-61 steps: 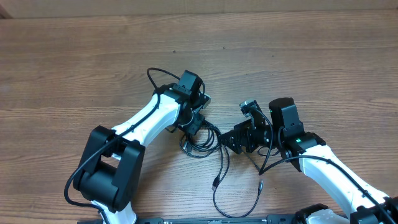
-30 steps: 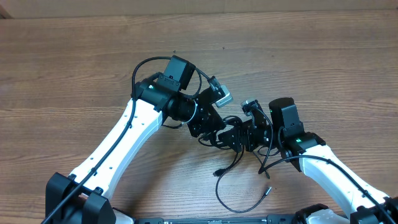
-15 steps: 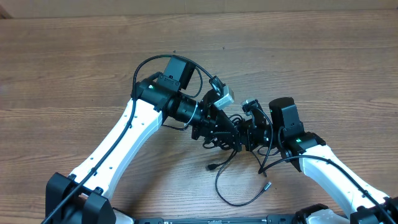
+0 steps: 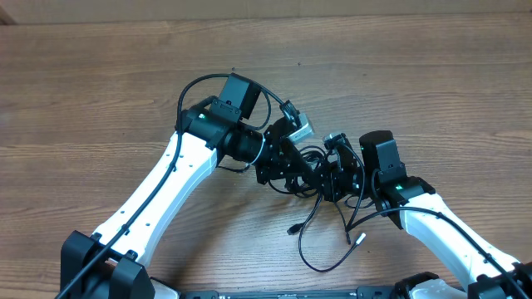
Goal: Untangle cables
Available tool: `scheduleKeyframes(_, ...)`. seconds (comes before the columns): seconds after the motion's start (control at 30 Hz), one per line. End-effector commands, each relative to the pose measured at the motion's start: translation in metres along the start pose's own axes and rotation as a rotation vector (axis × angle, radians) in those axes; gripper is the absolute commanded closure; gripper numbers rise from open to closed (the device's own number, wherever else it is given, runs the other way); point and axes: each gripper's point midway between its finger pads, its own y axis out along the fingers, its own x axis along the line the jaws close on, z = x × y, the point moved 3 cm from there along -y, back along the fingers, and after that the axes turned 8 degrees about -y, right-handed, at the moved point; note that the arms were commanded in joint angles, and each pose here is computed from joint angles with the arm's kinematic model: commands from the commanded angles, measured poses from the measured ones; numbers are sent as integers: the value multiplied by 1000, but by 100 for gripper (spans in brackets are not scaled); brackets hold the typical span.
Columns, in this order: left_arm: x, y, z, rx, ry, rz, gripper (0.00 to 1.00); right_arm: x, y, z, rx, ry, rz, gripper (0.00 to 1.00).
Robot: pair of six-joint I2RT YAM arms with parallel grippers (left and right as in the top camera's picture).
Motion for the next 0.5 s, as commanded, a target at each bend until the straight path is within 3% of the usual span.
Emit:
scheduleKeyframes(0.0,35,-15,2,26,-157,-309,96,2,1,-2,-5,-11,-9,96)
scheduleKeyframes(0.2,76,-37,16,31,-362,-651,96,11,0,-3,-11,-18,-74,96)
scheduleKeyframes(0.47,83,-42,19,8,-445,-722,96,26,-2,-10,-40,-47,-179,96)
